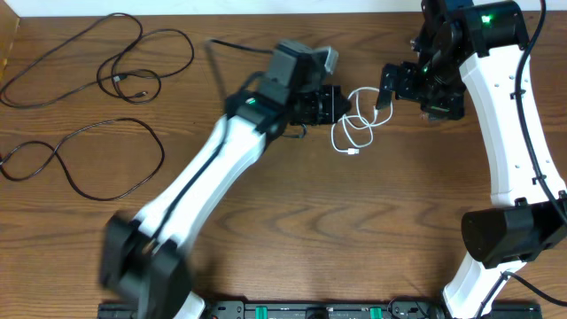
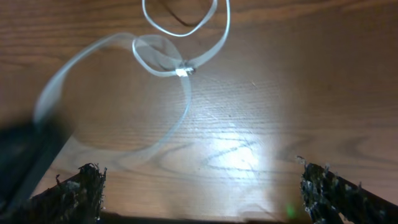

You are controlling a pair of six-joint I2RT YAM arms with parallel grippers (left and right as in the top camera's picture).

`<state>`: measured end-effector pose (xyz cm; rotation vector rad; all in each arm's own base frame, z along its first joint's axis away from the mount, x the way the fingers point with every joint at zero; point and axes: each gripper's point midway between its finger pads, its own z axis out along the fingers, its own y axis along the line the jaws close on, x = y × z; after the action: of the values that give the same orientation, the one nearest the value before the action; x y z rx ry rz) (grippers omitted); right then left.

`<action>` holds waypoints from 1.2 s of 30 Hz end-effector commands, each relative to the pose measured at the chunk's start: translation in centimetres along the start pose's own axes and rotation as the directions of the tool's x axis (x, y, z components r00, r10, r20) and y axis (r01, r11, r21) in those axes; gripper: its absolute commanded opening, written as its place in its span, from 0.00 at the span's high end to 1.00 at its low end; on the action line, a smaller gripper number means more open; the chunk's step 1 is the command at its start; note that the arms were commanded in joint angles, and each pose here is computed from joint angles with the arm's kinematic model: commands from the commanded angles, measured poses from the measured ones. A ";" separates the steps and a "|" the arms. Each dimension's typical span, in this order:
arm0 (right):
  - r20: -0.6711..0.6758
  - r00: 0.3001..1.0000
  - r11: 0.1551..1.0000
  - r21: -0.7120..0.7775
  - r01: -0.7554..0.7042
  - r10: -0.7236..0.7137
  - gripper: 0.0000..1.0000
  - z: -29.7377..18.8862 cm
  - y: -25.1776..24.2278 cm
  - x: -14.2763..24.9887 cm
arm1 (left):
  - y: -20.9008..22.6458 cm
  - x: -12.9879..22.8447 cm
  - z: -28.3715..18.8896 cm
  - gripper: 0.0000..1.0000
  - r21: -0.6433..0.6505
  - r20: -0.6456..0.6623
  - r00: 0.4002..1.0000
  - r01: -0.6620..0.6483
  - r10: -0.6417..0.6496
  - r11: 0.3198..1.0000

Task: Untangle cables

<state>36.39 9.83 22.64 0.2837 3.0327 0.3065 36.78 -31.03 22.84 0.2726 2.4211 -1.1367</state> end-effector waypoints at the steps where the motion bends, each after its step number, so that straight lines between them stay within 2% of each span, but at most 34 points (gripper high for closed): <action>1: -0.014 1.000 0.999 -0.046 0.009 -0.010 0.01 0.2 1.5 0.3 | -4.5 0.3 -3.5 0.93 0.108 0.016 0.997 -0.076 0.075 0.991; 12: -0.024 0.995 0.994 -0.056 0.098 -0.100 0.01 0.9 4.5 1.7 | -12.1 -0.7 -12.8 0.92 0.218 0.222 0.959 -0.228 0.179 0.949; 16: -0.036 0.984 0.984 -0.041 0.175 -0.177 0.01 1.5 5.7 2.9 | -13.8 -0.7 -15.5 0.92 0.237 0.285 0.936 -0.278 0.207 0.931; 21: -0.043 0.982 0.980 0.067 0.188 -0.185 0.01 2.6 5.2 3.6 | -14.1 -1.2 -18.7 0.93 0.219 0.356 0.910 -0.302 0.212 0.928; 24: -0.048 0.984 0.983 0.065 0.174 -0.171 0.01 2.7 5.2 3.7 | -12.4 -1.5 -19.7 0.92 0.178 0.360 0.915 -0.258 0.181 0.950; 30: -0.009 0.991 0.990 0.023 0.136 -0.136 0.01 1.2 4.5 2.8 | -7.7 -0.6 -19.4 0.92 0.092 0.277 0.960 -0.057 0.029 0.994; 36: 0.036 0.981 0.970 -0.148 0.195 -0.192 0.01 -2.0 4.8 2.5 | -7.1 0.3 -19.1 0.92 0.081 0.238 0.971 -0.018 -0.002 0.997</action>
<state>34.93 14.10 21.93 0.0795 3.0635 0.3407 28.21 -21.01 38.15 0.1773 2.1550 -1.1863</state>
